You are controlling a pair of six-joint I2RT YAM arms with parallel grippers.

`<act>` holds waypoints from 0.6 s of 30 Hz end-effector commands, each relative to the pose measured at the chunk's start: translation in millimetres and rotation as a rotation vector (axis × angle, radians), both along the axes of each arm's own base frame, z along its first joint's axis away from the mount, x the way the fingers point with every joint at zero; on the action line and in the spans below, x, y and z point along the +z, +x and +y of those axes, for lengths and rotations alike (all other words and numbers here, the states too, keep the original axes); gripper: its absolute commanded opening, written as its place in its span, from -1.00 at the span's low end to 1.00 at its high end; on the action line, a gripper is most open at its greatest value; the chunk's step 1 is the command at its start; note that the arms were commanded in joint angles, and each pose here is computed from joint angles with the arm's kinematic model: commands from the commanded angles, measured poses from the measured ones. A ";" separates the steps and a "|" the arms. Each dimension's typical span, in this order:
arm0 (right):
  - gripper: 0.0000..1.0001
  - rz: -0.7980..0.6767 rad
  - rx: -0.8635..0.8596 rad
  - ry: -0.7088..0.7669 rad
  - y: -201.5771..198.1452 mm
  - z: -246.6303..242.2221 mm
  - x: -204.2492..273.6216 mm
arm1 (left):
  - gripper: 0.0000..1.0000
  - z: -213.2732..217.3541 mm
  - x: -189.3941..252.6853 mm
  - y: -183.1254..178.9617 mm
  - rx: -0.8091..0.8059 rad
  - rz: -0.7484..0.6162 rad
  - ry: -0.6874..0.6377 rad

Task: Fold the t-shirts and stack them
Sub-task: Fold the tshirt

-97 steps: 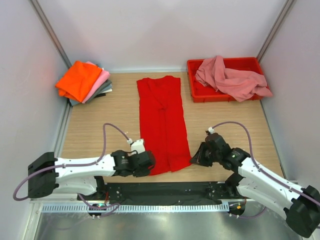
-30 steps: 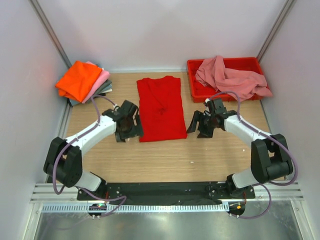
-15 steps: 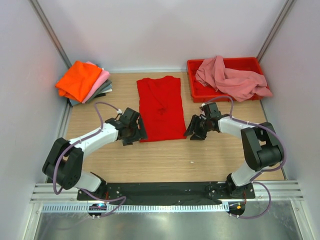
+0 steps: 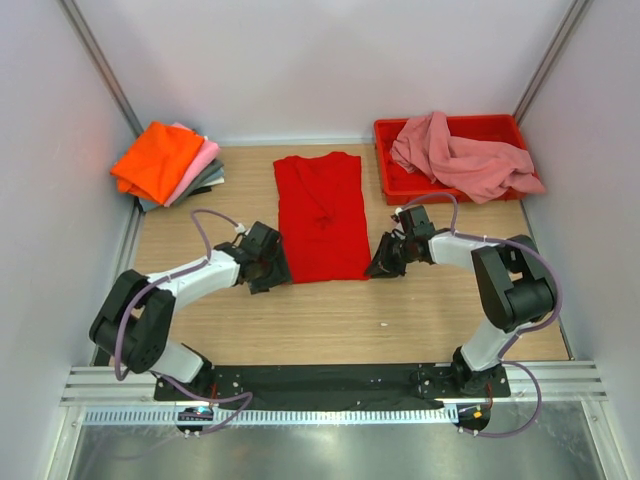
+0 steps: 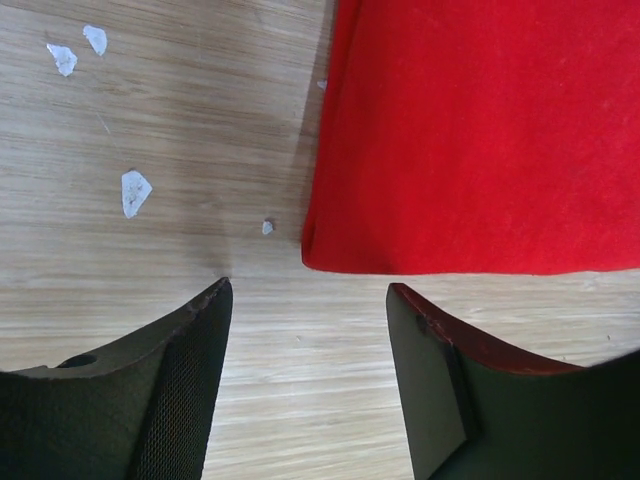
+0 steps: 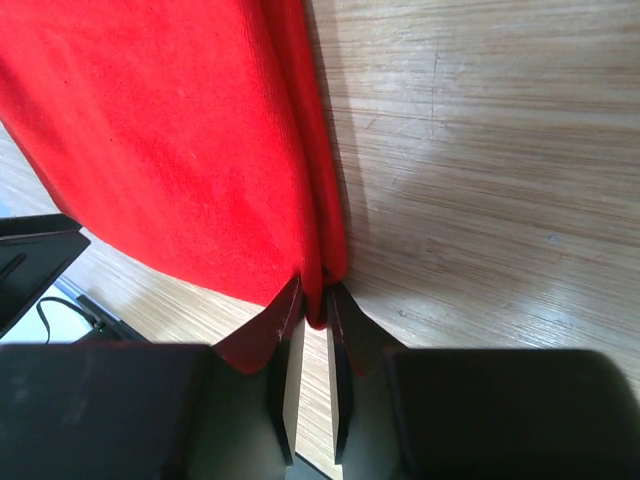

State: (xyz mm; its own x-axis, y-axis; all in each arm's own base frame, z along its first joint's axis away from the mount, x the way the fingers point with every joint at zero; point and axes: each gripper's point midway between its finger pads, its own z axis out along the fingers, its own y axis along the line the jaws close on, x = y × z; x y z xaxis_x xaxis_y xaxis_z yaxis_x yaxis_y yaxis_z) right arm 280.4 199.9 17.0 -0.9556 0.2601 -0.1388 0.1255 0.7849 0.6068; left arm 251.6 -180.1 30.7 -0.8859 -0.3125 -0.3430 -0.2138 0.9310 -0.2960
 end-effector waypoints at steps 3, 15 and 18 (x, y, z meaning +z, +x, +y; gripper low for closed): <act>-0.62 0.016 0.006 -0.083 -1.9 -9.0 -14.9 | 0.27 -5.3 -2.8 16.6 0.001 -0.066 -0.008; -0.82 0.032 0.021 -0.094 -4.7 -10.3 -20.4 | -0.64 -14.2 -16.4 26.6 -0.027 -0.089 -0.026; -0.97 0.034 0.025 -0.089 -6.7 -9.5 -19.3 | -0.99 -19.4 -11.2 24.1 -0.039 -0.099 -0.052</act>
